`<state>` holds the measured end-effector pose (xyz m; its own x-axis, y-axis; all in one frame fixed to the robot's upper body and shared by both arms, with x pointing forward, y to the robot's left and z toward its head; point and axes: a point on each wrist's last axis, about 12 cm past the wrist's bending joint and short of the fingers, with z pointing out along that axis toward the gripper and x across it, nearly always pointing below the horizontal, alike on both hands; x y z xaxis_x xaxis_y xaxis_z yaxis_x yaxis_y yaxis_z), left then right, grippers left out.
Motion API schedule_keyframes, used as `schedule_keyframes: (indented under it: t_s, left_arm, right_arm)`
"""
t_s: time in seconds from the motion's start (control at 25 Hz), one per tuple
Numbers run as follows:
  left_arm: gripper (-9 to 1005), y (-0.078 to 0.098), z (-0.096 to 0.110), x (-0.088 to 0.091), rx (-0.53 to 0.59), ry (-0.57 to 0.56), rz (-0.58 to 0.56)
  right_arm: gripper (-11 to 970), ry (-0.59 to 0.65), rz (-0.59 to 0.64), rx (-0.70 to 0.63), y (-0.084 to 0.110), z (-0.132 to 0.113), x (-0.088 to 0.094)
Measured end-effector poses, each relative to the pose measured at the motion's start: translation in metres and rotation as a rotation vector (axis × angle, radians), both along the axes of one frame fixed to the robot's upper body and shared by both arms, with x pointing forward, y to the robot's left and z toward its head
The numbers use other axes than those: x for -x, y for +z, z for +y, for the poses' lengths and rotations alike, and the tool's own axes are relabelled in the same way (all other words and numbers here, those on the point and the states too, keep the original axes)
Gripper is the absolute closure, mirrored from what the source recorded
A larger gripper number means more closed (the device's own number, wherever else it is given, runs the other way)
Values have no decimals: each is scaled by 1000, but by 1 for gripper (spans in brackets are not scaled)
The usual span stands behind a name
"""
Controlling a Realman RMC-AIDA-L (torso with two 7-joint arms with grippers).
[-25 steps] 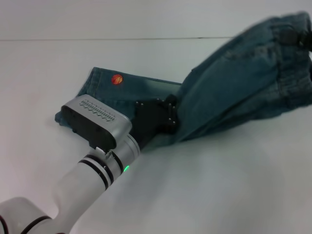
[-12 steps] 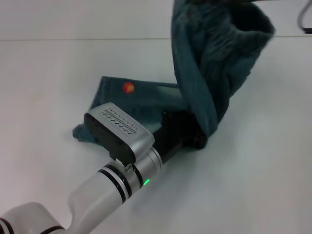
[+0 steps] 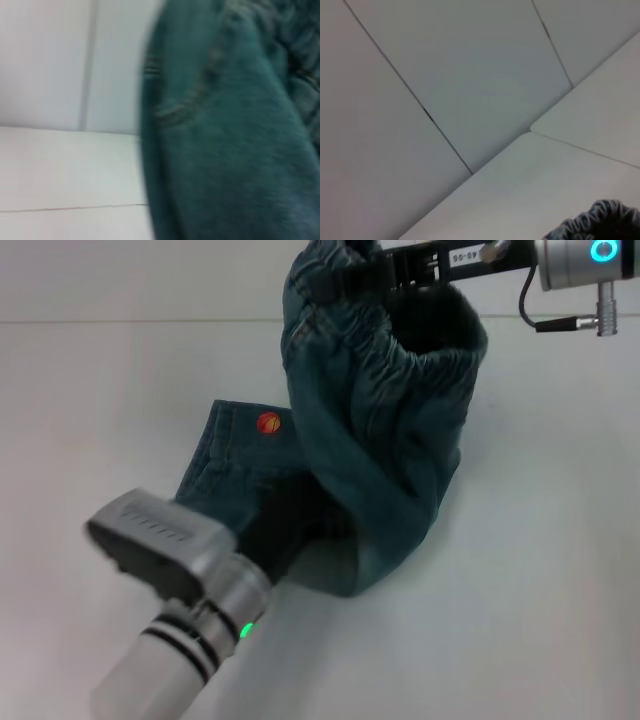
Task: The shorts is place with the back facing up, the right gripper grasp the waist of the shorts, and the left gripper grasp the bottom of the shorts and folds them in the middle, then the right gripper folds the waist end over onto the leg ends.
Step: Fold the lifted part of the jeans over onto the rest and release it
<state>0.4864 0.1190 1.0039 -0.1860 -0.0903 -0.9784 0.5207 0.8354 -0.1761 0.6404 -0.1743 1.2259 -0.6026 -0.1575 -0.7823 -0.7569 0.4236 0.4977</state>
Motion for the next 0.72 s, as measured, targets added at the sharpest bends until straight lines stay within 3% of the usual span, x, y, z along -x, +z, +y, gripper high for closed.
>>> schedule_keyframes:
  t_s: [0.36,0.52,0.72]
  left_arm:
    - [995,-5,42,23,64,251,-61]
    - [996,-1,60,31,90,367,-123]
    - [995,3,71,37,111,430,-175]
  right_arm:
    - [829,16,1,65,-12,11,-4]
    - [827,43,-41,111,-14,28,-7]
    - [824,43,-95,210,-20,52,-12]
